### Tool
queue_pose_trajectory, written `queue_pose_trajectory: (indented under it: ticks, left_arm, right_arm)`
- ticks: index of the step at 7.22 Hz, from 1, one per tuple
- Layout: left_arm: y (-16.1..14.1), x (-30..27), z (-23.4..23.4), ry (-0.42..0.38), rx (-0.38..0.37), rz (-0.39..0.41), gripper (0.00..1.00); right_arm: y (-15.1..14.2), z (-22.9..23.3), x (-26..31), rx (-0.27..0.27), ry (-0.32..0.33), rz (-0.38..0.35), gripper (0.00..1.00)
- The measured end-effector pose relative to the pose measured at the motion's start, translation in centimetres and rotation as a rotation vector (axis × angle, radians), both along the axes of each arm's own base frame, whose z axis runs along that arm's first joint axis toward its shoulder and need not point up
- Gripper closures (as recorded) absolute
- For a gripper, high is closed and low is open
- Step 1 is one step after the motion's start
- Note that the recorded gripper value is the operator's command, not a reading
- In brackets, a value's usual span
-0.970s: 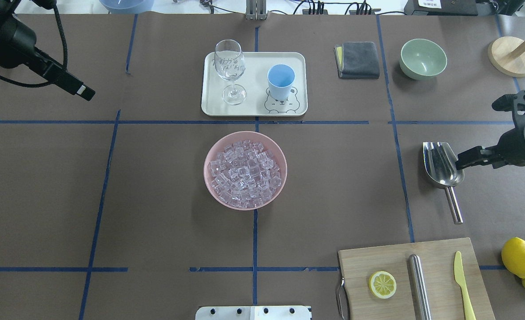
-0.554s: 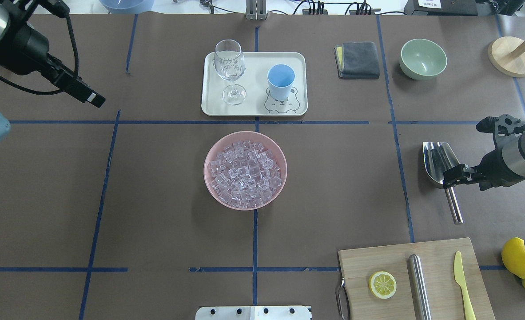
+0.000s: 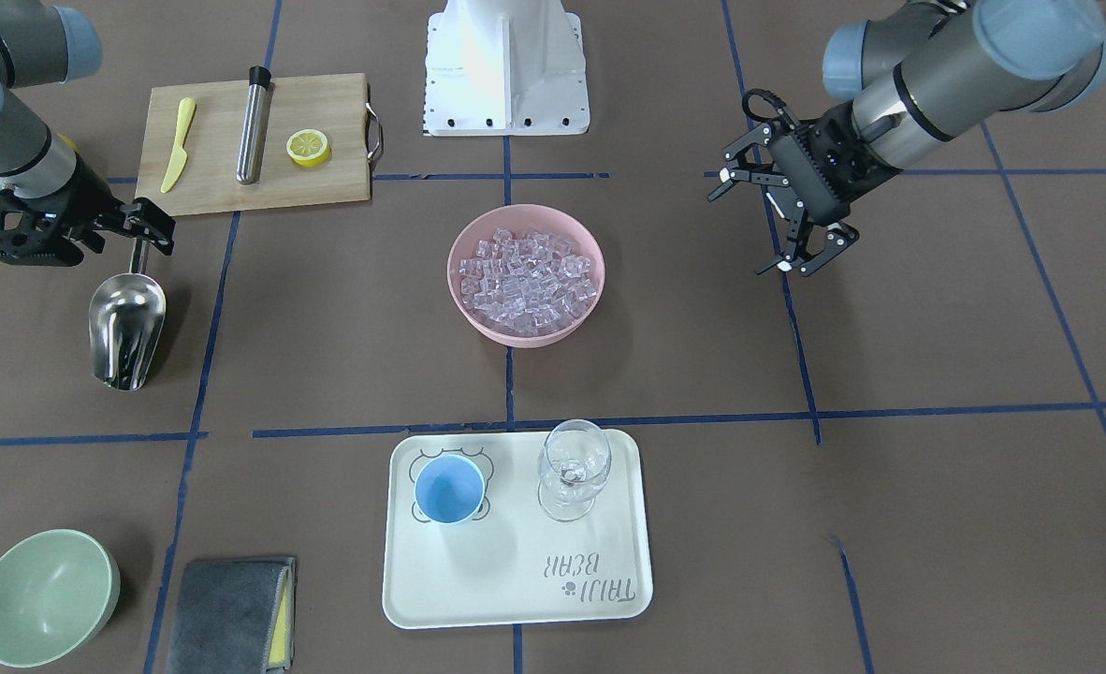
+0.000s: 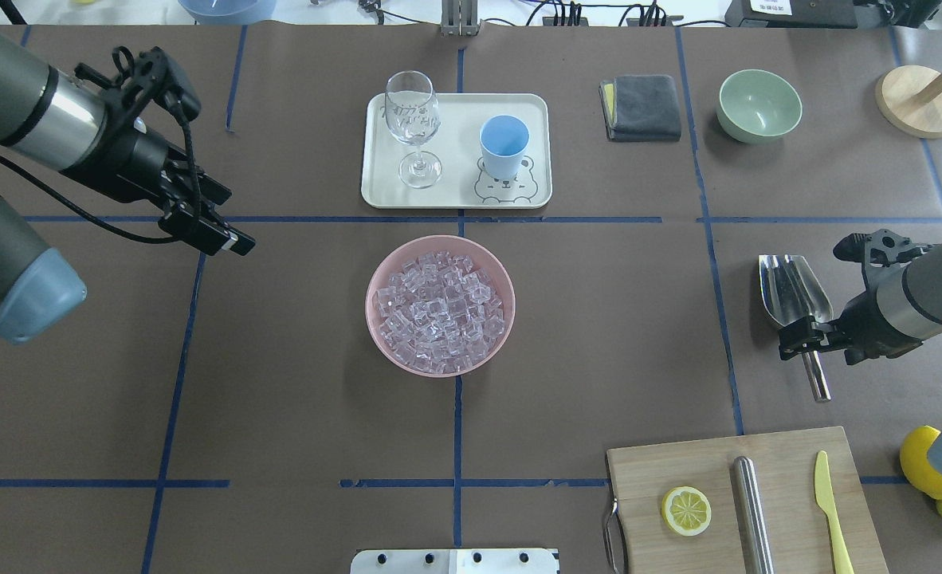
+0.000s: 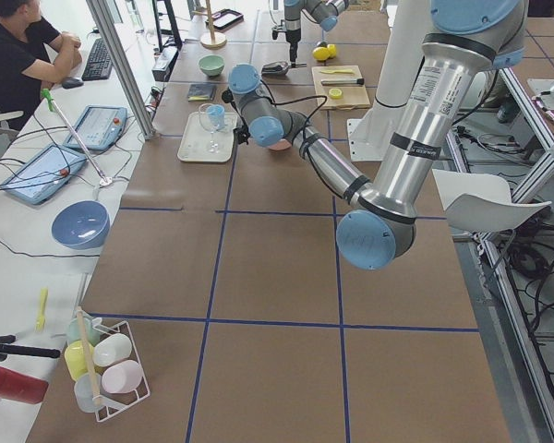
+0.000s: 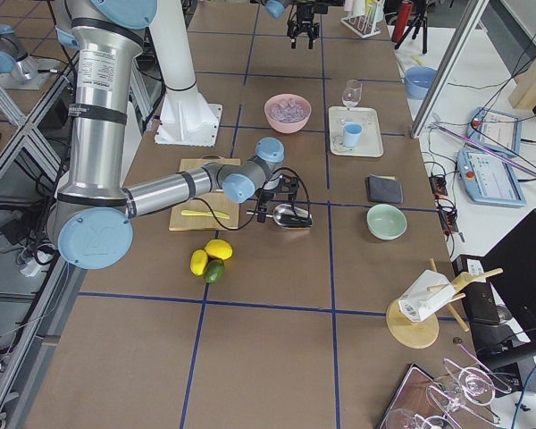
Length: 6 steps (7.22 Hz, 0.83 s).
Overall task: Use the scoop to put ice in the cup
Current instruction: 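Move the left gripper toward the pink bowl while the right gripper reaches the metal scoop, then close the right gripper on the metal scoop handle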
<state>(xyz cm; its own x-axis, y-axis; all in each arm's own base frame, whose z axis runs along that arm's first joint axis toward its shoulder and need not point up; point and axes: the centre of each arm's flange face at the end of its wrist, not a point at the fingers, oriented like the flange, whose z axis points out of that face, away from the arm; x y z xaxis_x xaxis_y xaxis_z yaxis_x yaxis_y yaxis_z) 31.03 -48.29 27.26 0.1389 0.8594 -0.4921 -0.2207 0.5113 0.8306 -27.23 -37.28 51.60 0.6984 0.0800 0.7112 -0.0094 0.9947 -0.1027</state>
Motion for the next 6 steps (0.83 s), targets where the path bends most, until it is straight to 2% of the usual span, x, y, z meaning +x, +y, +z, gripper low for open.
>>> queue_pose_trajectory:
  ticks: [1,2,3,4,6]
  left_arm:
    - [0.6,2.8,1.1,0.032,0.069,0.001,0.0]
    - [1.3,5.4,2.1,0.043,0.099,0.016,0.0]
    - [1.9,6.9,2.8,0.042,0.114,0.032,0.0]
    - [2.1,7.5,3.1,0.042,0.127,0.041,0.0]
    - [2.3,7.7,3.0,0.046,0.139,0.045,0.0]
  right_arm:
    - [0.3,0.3,-0.4,-0.006,0.006,-0.01,0.07]
    - [0.6,1.2,-1.0,-0.017,0.019,-0.024,0.17]
    - [0.9,1.8,-1.5,-0.024,0.028,-0.035,0.51]
    - [1.0,2.1,-1.7,-0.025,0.031,-0.043,0.61]
    - [1.1,1.8,-1.7,-0.014,0.024,-0.052,0.64]
